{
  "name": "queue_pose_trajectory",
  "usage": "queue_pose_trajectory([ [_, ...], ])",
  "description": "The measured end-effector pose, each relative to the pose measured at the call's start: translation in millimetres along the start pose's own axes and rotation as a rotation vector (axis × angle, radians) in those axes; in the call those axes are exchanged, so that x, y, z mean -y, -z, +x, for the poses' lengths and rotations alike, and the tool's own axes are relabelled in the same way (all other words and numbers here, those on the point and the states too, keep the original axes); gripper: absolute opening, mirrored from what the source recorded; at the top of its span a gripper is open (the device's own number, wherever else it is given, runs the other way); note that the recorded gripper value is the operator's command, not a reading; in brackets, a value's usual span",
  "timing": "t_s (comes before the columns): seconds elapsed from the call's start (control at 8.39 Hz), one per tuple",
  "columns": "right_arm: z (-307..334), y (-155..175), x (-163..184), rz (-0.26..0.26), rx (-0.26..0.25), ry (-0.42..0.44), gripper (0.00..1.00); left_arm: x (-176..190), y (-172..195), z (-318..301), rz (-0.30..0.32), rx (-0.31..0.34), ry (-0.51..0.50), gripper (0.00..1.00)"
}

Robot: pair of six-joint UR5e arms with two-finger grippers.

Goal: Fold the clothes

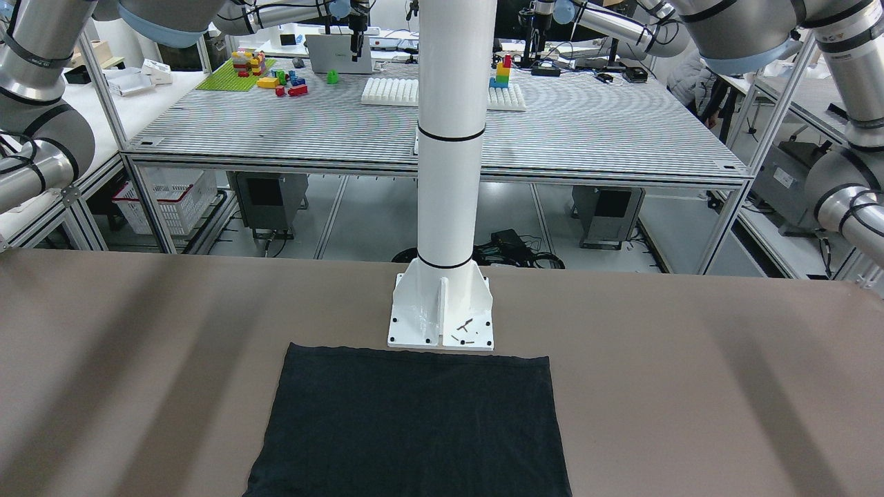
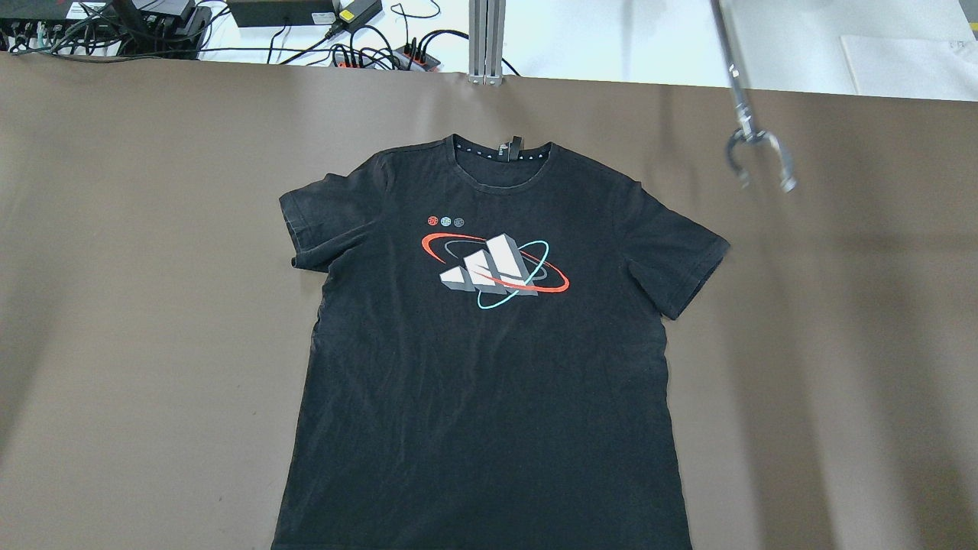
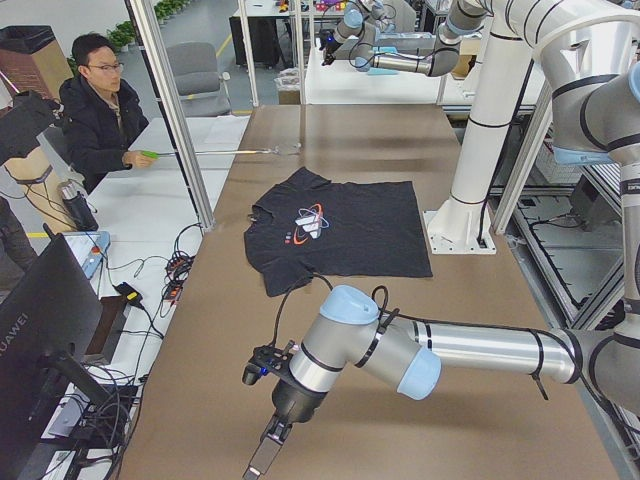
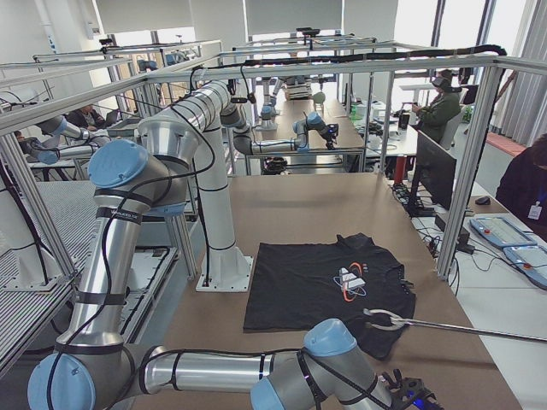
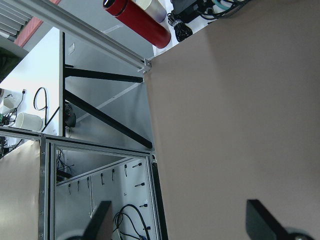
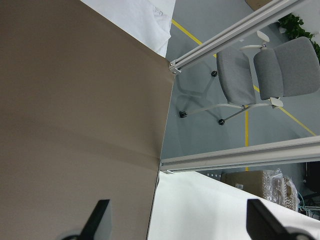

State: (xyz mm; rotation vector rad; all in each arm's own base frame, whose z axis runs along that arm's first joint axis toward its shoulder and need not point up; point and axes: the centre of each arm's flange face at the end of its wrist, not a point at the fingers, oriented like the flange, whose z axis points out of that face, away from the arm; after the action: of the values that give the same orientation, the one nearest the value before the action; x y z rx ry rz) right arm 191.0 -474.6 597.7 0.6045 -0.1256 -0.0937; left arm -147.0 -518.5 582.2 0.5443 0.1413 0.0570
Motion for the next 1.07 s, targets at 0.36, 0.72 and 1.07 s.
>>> queue_pose_trajectory([
  [0.36,0.3,-1.7,-0.9,-0.004,0.001,-0.001,0.95,-0.3,0.0,0.2,-0.001,-0.001,0.001,0.94],
  [0.72,-0.2,-3.8,-4.3,-0.009,0.001,0.001,0.95,-14.4,-7.3,0.7,-0.017,-0.007,0.000,0.93],
  [1.07,-1.3,-5.5,-7.5,-0.013,0.006,0.003,0.95,-22.8,-8.0,1.2,0.000,-0.011,-0.007,0.92],
])
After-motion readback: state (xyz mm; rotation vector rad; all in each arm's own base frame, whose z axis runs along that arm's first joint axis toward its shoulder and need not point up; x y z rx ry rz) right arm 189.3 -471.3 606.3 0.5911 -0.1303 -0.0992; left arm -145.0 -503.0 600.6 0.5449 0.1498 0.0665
